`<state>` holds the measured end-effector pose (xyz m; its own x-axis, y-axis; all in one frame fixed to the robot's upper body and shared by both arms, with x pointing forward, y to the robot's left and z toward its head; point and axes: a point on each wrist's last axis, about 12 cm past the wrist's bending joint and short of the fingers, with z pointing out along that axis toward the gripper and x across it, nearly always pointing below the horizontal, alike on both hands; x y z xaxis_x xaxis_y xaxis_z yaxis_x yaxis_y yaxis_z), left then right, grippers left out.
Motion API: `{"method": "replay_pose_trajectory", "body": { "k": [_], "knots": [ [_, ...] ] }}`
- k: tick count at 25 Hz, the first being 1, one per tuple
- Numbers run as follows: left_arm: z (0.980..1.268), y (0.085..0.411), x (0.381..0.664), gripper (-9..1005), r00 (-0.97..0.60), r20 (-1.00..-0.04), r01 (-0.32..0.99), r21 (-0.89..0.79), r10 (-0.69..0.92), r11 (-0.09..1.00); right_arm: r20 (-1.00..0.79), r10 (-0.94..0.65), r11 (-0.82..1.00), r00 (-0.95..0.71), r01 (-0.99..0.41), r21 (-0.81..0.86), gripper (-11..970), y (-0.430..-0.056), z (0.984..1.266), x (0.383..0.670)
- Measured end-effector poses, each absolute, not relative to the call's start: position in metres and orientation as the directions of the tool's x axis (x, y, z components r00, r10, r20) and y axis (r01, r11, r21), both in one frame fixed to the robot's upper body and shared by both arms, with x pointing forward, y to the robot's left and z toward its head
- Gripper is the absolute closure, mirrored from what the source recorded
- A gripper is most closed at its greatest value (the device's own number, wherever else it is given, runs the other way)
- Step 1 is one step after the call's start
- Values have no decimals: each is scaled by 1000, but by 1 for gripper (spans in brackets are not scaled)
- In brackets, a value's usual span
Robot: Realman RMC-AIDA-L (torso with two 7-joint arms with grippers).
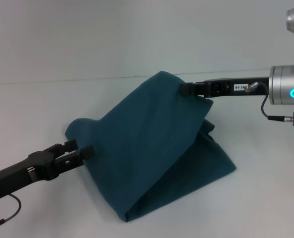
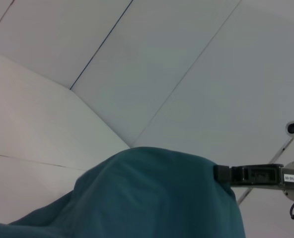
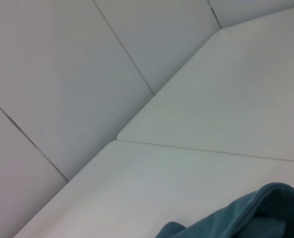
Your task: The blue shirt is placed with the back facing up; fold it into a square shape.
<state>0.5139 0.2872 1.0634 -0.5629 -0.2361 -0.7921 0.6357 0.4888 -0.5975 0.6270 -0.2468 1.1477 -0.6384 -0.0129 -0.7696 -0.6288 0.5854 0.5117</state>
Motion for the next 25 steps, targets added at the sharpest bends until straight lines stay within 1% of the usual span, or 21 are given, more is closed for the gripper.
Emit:
{"method": "replay_pose_trajectory", "body": {
  "k": [7, 12, 17, 20, 21, 25],
  "knots": [
    [1063, 287, 515, 45, -573, -783, 624, -608, -241, 491, -786, -12, 579, -619, -645, 499, 924, -250, 1160, 630],
    [1063, 288, 515, 46, -575, -781, 619, -609, -242, 496, -784, -2, 579, -621, -640, 506, 923, -256, 1158, 625],
    [1061, 287, 515, 46, -578, -778, 612, -612, -244, 501, -758, 12, 607, -652, -598, 524, 922, -264, 1139, 615],
    [1058, 285, 515, 46, -587, -771, 601, -619, -246, 505, -734, 29, 630, -679, -557, 541, 921, -272, 1123, 608],
    [1057, 285, 515, 46, -591, -768, 598, -622, -246, 506, -719, 45, 649, -694, -527, 549, 921, -278, 1114, 604],
    [1055, 283, 516, 46, -599, -762, 590, -628, -246, 507, -701, 68, 681, -710, -481, 552, 920, -287, 1103, 601]
  ]
}}
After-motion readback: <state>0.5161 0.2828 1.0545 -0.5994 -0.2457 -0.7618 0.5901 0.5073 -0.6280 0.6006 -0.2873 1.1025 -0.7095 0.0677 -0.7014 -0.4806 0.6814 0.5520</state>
